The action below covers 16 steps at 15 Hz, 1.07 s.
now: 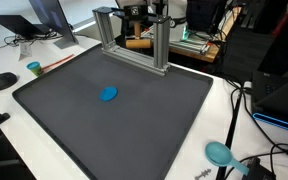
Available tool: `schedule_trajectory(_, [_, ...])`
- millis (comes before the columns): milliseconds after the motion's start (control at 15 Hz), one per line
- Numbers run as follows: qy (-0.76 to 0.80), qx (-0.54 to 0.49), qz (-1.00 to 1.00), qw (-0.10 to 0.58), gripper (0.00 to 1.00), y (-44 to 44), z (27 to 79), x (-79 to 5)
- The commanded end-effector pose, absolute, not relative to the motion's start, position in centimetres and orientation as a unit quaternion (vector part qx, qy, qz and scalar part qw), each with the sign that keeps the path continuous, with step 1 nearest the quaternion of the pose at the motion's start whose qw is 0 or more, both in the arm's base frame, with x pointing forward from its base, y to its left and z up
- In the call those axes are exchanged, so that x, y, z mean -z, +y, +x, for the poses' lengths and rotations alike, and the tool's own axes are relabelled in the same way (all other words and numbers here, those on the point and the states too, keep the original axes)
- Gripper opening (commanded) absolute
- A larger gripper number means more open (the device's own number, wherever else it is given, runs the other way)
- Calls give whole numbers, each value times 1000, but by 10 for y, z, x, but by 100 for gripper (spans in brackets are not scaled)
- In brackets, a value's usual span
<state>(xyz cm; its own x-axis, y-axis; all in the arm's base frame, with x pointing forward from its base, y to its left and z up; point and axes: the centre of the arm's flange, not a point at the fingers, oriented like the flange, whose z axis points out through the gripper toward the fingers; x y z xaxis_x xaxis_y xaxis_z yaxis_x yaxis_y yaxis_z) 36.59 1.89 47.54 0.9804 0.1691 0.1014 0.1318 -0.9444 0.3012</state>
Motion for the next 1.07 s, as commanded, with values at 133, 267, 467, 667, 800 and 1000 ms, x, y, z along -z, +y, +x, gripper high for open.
schedule_trajectory(133, [147,-109,971,157,100,28,383,-505])
schedule_trajectory(267, [172,-119,967,146,100,30,392,-513])
schedule_trajectory(467, [201,-113,965,121,100,31,412,-520])
schedule_trajectory(667, [226,-90,966,86,100,30,431,-516])
schedule_trajectory(800, [244,-72,965,55,100,31,445,-510])
schedule_trajectory(1000, [254,-32,966,19,100,33,461,-494])
